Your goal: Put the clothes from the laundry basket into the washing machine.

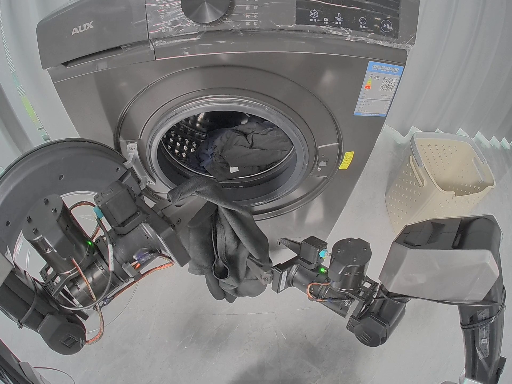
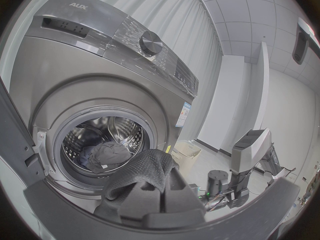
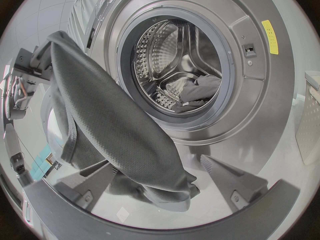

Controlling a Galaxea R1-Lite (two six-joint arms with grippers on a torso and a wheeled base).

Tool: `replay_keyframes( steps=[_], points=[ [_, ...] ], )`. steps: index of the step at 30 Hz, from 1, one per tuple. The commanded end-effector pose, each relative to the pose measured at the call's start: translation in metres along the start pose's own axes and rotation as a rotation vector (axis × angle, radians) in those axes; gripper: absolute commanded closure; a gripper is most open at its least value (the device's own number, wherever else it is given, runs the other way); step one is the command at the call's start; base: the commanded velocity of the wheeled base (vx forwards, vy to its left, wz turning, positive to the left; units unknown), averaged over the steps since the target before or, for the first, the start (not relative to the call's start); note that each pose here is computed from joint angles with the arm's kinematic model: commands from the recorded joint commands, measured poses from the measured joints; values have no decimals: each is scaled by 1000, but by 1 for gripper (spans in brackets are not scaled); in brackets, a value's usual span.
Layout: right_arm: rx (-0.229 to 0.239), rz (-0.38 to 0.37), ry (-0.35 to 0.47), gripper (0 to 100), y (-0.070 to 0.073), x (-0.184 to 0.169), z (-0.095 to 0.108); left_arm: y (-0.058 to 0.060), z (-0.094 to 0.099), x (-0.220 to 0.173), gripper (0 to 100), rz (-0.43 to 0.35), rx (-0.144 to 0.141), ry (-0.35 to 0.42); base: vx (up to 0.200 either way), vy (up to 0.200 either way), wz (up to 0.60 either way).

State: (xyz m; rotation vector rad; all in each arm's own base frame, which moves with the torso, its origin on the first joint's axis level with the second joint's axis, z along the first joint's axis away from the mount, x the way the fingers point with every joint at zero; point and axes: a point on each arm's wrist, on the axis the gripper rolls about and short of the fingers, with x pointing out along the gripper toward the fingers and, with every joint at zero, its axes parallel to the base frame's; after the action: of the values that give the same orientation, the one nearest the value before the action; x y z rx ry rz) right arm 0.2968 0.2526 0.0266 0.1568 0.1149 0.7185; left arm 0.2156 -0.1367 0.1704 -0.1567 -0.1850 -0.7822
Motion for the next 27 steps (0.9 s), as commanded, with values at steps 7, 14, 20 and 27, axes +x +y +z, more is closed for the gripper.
replay_keyframes(
  steps=[7,14,20,27],
  points=[
    [-13,24,110,0,20,-75,20,6,-3,9,100,45,-1,-8,0,0,0],
    [-24,105,192,0,45,-94,8,8,-4,11,100,62,1,-10,0,0,0],
    [-37,242,198,0,79,-93,2,11,-3,14,100,73,4,-17,0,0,0],
    [-39,261,187,0,87,-76,-8,12,-5,15,100,75,3,-12,0,0,0]
  ],
)
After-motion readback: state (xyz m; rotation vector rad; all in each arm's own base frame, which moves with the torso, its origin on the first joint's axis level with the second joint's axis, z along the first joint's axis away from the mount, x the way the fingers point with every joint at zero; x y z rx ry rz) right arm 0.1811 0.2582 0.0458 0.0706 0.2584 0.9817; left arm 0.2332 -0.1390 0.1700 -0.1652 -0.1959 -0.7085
